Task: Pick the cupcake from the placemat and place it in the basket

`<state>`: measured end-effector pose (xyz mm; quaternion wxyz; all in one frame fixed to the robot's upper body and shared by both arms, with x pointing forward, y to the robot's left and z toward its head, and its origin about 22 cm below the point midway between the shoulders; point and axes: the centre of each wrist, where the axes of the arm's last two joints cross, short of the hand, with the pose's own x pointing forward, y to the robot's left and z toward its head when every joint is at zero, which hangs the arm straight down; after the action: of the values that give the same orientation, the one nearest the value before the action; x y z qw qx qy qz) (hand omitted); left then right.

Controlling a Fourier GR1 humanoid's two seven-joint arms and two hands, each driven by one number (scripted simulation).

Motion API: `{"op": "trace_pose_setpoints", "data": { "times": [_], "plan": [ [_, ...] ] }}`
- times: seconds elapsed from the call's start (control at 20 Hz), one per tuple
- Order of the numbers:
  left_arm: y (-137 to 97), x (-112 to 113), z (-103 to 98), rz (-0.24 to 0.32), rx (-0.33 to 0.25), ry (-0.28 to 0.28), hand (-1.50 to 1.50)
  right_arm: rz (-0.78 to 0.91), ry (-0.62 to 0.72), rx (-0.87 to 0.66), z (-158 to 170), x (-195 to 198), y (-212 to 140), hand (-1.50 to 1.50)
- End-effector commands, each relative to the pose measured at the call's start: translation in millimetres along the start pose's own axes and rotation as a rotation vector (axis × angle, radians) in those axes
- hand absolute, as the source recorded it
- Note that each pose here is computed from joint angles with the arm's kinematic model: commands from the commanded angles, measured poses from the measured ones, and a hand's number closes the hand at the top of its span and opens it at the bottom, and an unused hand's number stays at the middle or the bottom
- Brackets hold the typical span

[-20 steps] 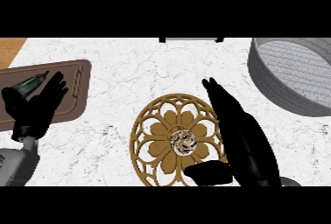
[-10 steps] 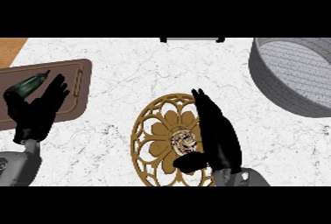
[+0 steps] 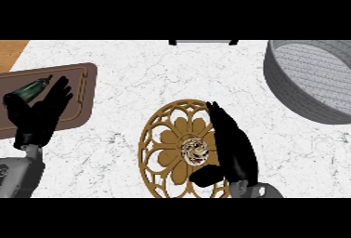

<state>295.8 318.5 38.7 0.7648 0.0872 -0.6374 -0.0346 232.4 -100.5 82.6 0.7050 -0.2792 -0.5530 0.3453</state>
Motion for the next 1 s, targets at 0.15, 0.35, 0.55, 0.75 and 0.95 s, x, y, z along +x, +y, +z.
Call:
{"op": "trace_pose_setpoints", "data": {
  "times": [0.15, 0.35, 0.55, 0.75, 0.95],
  "plan": [
    [-10.6, -14.2, 12.5, 0.011, 0.019, 0.010, 0.00, -0.040, -0.040, 0.031, 0.8, -15.9, 1.7, -1.50],
    [-5.5, -0.4, 11.4, 0.011, -0.010, -0.012, 0.00, -0.064, -0.073, 0.064, -0.2, -9.8, 15.7, -1.50],
    [-4.1, 13.9, 1.7, 0.007, -0.018, 0.000, 0.00, -0.039, -0.090, 0.072, 1.0, -15.5, 26.3, -1.50],
    [-1.3, -3.3, 8.7, -0.014, 0.001, 0.008, 0.00, 0.022, -0.041, 0.042, 11.5, -12.6, 27.7, -1.50],
    [0.7, -11.6, -7.2, 0.002, 0.008, 0.003, 0.00, 0.049, -0.023, 0.043, 6.3, 1.8, 32.4, -1.50]
  ]
}}
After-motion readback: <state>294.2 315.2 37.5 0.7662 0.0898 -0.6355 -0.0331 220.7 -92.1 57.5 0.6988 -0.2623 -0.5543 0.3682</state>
